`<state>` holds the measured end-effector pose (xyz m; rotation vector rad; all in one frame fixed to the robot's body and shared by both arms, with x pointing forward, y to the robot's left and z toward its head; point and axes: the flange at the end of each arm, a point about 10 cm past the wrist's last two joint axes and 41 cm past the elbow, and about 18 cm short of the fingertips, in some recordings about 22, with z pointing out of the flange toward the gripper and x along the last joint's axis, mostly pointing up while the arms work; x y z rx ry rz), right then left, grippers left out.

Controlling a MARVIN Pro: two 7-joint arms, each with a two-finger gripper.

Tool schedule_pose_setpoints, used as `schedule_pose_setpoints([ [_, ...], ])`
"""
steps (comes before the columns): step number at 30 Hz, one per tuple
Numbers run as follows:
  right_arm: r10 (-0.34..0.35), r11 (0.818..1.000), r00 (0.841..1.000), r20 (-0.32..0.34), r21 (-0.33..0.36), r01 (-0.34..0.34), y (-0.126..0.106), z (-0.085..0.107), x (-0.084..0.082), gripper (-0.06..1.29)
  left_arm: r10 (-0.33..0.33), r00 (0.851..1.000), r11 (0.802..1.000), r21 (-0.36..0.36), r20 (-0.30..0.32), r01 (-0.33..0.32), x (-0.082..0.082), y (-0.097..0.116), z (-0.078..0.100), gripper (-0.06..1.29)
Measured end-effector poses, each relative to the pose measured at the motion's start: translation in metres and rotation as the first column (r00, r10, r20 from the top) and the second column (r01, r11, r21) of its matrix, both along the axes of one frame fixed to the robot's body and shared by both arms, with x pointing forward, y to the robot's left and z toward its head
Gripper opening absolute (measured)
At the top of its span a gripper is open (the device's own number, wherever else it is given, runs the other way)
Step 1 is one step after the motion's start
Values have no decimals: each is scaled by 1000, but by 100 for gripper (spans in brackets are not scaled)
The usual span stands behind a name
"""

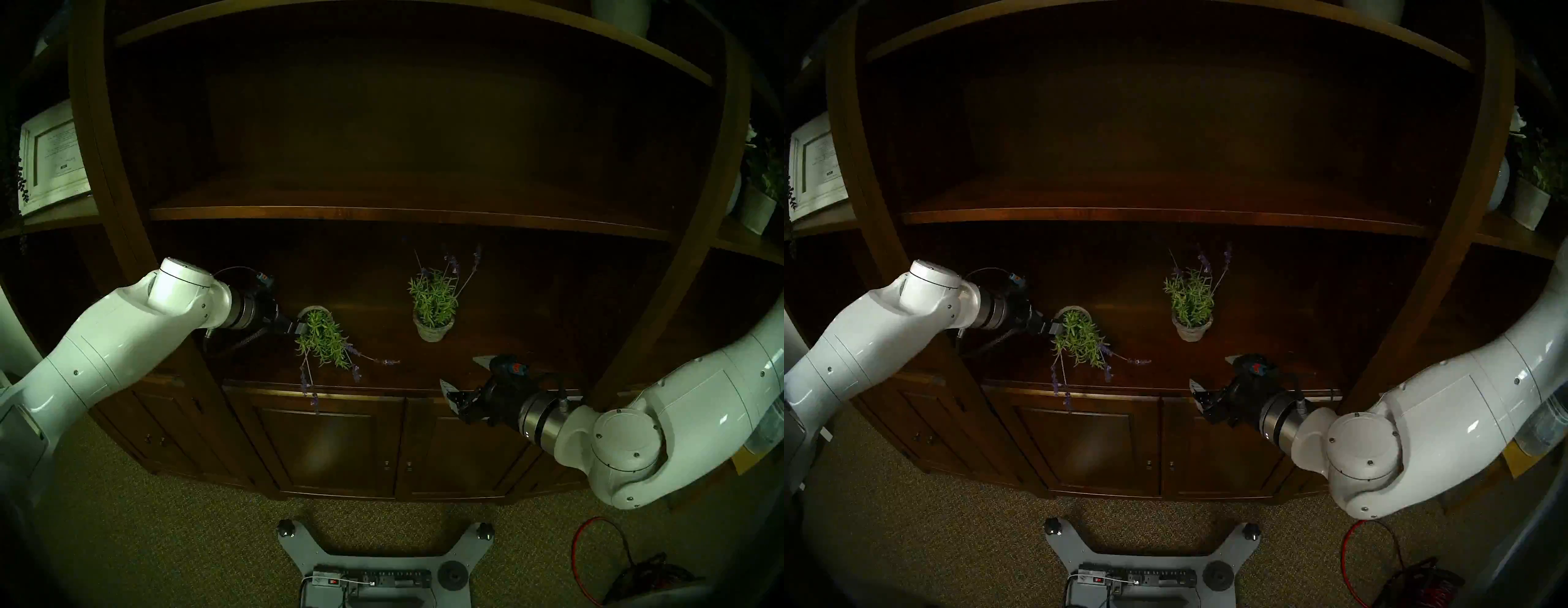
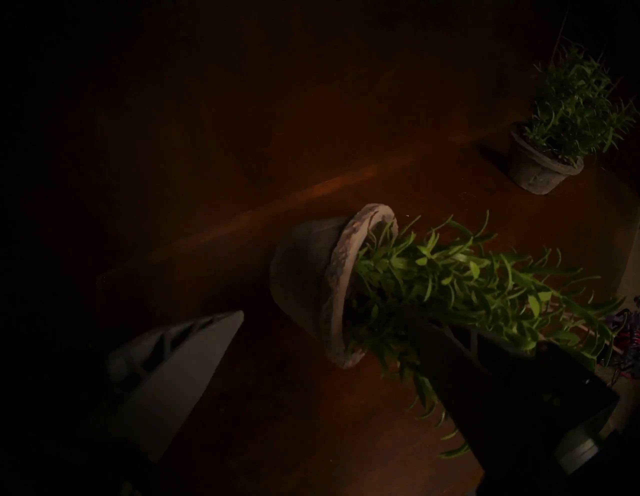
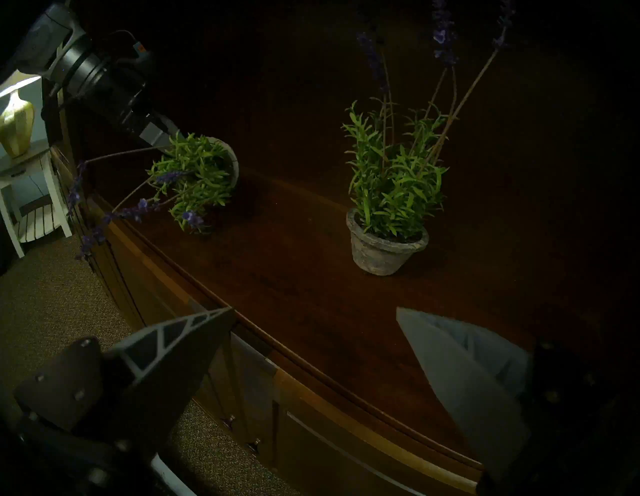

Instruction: Place the fake decorative plant upright

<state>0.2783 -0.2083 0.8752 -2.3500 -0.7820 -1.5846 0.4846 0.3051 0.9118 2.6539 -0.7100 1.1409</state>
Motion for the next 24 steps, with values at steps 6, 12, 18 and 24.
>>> schedule_pose_setpoints([
  [6,0,1000,1000,0,0,0,0,0,0,121,2,1000,1000,-2,0,-2,7,-1,-1,121],
  [12,0,1000,1000,0,0,0,0,0,0,121,1,1000,1000,-3,-2,-1,11,-2,-4,121],
  [18,0,1000,1000,0,0,0,0,0,0,121,-8,1000,1000,-5,-2,8,13,-6,-4,120],
  [24,0,1000,1000,0,0,0,0,0,0,121,-21,1000,1000,-8,-2,21,13,-10,-4,115],
])
